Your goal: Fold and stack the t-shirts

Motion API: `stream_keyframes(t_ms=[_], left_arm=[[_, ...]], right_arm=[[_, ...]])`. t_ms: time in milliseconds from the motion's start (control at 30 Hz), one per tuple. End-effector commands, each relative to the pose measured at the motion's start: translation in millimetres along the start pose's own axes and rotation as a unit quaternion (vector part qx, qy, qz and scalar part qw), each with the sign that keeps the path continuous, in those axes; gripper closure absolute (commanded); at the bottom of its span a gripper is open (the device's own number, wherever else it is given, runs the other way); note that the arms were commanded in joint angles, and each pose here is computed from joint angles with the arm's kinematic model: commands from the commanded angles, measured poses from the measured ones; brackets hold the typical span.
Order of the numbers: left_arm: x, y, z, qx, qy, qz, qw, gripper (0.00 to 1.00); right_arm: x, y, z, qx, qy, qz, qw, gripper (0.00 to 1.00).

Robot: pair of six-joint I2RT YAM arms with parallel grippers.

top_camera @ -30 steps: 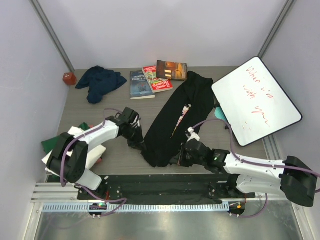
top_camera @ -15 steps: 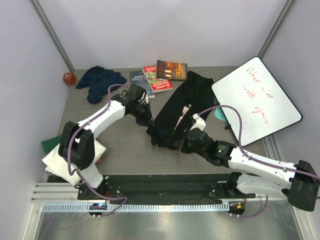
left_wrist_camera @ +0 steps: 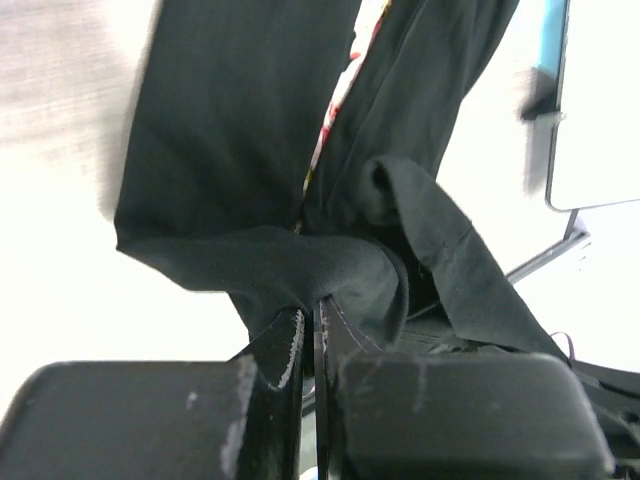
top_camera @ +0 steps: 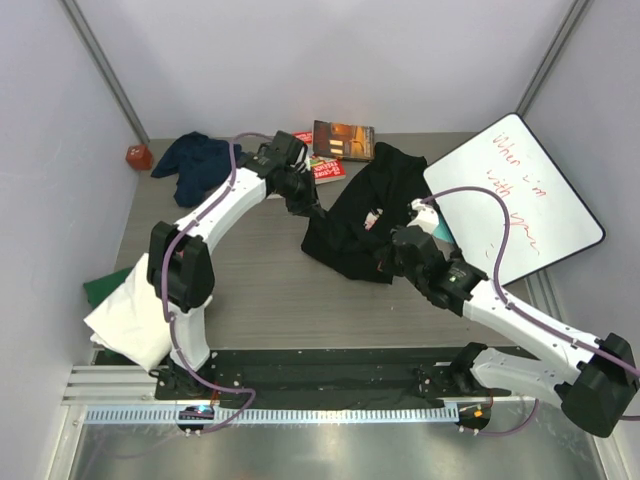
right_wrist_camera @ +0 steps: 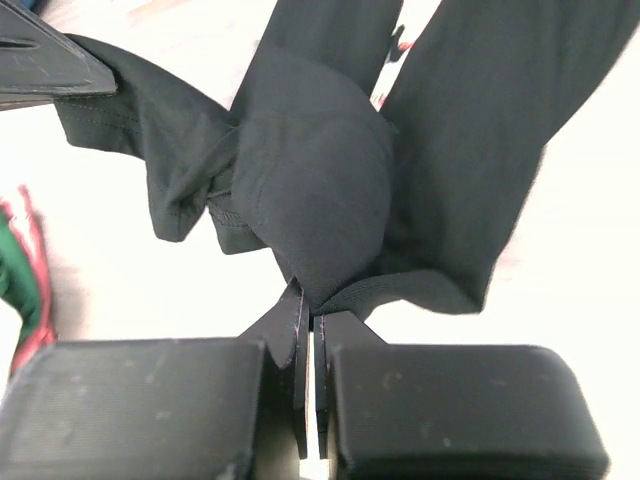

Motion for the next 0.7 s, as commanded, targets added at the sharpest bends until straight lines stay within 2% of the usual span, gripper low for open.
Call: stream_keyframes(t_ms=[0,233,367,667], left_arm=[[-12,-9,-22,-0.024,0.011,0.001,1.000,1.00],[-26,2,-46,-0.025,0.018,0.022,0.999,1.00],[-25,28,-54,-0.002,0.008,0.023,1.000,1.00],[-29,49,-71,-0.007,0.015,0.031,0.999,1.00]], right_arm=[[-5,4,-34,-0.051,-0.029,0.041,0.997,0.99],[-16,17,-44,-0.059,-0.044,0.079,0.994,0.99],[-24,21,-48,-0.068,-0.048,0.099,0.992,0.99],[-53,36,-54,-0.076,-0.045,0.143,0.986,0.99]])
Point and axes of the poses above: each gripper's point midway between its finger pads, its own y axis out along the fingers, its own x axis along the line the jaws close on, z = x × y, the point moved 5 cm from there along -y, back along the fingers, and after that the axes turned 9 degrees about -y, right-handed, at the moved point
